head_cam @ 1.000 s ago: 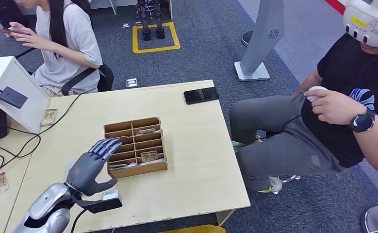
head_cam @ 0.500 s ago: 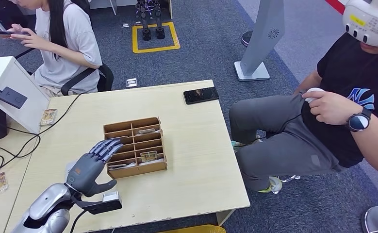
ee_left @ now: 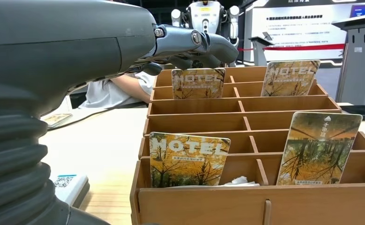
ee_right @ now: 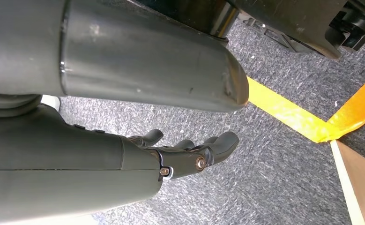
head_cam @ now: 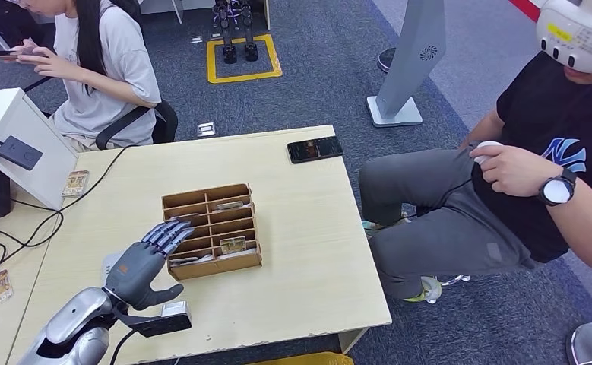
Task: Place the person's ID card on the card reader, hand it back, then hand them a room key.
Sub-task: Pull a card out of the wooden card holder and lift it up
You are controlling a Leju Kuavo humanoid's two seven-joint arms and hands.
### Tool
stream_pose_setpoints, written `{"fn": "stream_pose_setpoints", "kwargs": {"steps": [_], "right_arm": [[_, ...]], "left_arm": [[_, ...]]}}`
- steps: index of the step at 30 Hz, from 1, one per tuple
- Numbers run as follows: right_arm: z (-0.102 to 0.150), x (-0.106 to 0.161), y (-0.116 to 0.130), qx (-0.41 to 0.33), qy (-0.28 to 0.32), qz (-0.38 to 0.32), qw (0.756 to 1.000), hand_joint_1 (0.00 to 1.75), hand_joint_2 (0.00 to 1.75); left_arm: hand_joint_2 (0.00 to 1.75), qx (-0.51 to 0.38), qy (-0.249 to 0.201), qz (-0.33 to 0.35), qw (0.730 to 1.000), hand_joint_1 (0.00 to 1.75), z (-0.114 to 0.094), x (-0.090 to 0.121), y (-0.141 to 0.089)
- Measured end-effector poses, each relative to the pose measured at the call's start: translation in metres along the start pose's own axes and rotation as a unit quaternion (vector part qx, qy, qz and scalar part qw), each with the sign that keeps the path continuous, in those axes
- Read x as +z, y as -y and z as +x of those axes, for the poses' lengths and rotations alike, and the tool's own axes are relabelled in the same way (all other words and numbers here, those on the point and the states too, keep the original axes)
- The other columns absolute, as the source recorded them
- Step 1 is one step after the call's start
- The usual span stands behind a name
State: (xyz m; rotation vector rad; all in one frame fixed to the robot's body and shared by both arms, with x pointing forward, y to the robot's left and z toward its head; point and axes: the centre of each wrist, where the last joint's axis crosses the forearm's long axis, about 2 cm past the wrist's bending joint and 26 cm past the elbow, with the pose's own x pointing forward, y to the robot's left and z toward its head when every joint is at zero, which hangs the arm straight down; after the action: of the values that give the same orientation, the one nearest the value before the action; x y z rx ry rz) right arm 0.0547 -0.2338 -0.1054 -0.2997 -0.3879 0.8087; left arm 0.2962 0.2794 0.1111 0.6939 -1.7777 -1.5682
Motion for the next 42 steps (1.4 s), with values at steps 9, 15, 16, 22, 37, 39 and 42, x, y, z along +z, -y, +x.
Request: {"fn": "stream_pose_setpoints", "kwargs": {"steps": [9, 15, 16, 22, 37, 39, 42], "right_arm": [[0.0, 0.0, 0.0, 0.0, 0.0, 0.0, 1.0, 0.0, 0.0], [0.0001, -0.0001, 0.0001, 0.001, 0.002, 0.0, 1.0, 0.0, 0.0], [0.0001, -0.0001, 0.0001, 0.001, 0.002, 0.0, 1.0, 0.0, 0.0], [0.0002, -0.0001, 0.0002, 0.002, 0.003, 0.0, 1.0, 0.0, 0.0], [0.0003, -0.0001, 0.0002, 0.005, 0.005, 0.0, 1.0, 0.0, 0.0], [0.0003, -0.0001, 0.0002, 0.005, 0.005, 0.0, 1.0, 0.0, 0.0], [0.0003, -0.0001, 0.0002, 0.005, 0.005, 0.0, 1.0, 0.0, 0.0]], "left_arm": [[1.75, -0.012, -0.002, -0.014, 1.0, 0.0, -0.0024, 0.002, 0.0013], [1.75, -0.02, -0.008, -0.021, 1.0, 0.0, -0.0043, 0.0036, 0.0031], [1.75, -0.02, -0.01, -0.021, 1.0, 0.0, -0.0045, 0.0038, 0.0035], [1.75, -0.02, -0.013, -0.024, 0.999, 0.0, -0.005, 0.0043, 0.0051], [1.75, -0.02, -0.013, -0.024, 0.999, 0.0, -0.005, 0.0043, 0.0051], [1.75, -0.02, -0.013, -0.024, 0.999, 0.0, -0.005, 0.0043, 0.0051], [1.75, -0.02, -0.013, -0.024, 0.999, 0.0, -0.005, 0.0043, 0.0051]]}}
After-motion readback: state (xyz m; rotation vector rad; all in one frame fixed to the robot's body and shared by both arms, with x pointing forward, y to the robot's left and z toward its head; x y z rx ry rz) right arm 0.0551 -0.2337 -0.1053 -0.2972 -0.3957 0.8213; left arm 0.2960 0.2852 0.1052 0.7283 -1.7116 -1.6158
